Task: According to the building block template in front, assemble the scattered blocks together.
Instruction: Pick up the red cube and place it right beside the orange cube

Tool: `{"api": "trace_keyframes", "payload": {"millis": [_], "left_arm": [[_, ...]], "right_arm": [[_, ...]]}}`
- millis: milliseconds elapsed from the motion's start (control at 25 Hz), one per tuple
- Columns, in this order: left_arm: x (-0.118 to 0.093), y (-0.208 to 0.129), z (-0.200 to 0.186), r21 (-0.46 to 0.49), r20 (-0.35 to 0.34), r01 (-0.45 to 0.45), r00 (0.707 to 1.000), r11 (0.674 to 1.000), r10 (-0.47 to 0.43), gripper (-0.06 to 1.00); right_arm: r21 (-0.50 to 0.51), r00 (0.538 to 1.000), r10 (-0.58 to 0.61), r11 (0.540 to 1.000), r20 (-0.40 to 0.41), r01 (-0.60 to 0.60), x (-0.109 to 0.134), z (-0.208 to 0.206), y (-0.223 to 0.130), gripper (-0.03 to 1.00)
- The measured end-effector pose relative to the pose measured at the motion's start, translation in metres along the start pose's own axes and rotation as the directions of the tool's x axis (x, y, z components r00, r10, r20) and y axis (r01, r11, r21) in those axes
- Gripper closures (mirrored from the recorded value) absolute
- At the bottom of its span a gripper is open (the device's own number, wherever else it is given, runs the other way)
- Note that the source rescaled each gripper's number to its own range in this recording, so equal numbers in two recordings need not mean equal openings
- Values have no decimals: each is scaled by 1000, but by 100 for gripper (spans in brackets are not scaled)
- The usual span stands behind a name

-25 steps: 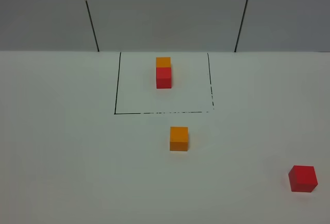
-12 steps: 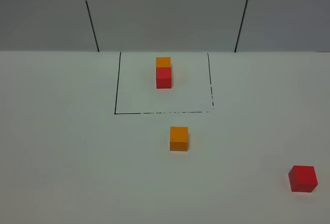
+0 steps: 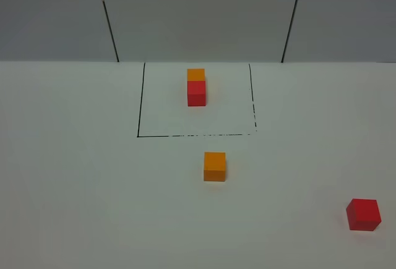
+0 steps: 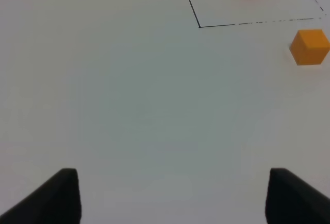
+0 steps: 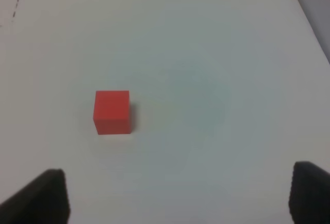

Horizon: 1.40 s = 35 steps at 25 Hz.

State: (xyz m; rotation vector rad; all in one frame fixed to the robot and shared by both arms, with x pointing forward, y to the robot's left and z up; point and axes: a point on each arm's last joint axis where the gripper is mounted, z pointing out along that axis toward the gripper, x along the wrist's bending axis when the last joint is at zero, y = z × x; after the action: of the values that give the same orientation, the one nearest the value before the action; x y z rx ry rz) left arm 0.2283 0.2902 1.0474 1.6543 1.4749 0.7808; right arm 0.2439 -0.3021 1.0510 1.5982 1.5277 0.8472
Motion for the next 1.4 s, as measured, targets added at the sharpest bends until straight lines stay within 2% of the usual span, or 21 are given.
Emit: {"api": "trace_keyframes", "payload": {"millis": [1200,1280,1400], "left_arm": [[0,0,0,0,0,1,1000,1000,-1,3],[0,0,0,0,0,1,1000,1000,-1,3],[0,0,0,0,0,1,1000,1000,-1,3]], "right_arm": [[0,1000,21,1000,-8,-21,1,0,0,24],[13,999,31,999,-16,-30,1,1,1,20],[76,999,35,997,-36,-32,3,6,20,6]]}}
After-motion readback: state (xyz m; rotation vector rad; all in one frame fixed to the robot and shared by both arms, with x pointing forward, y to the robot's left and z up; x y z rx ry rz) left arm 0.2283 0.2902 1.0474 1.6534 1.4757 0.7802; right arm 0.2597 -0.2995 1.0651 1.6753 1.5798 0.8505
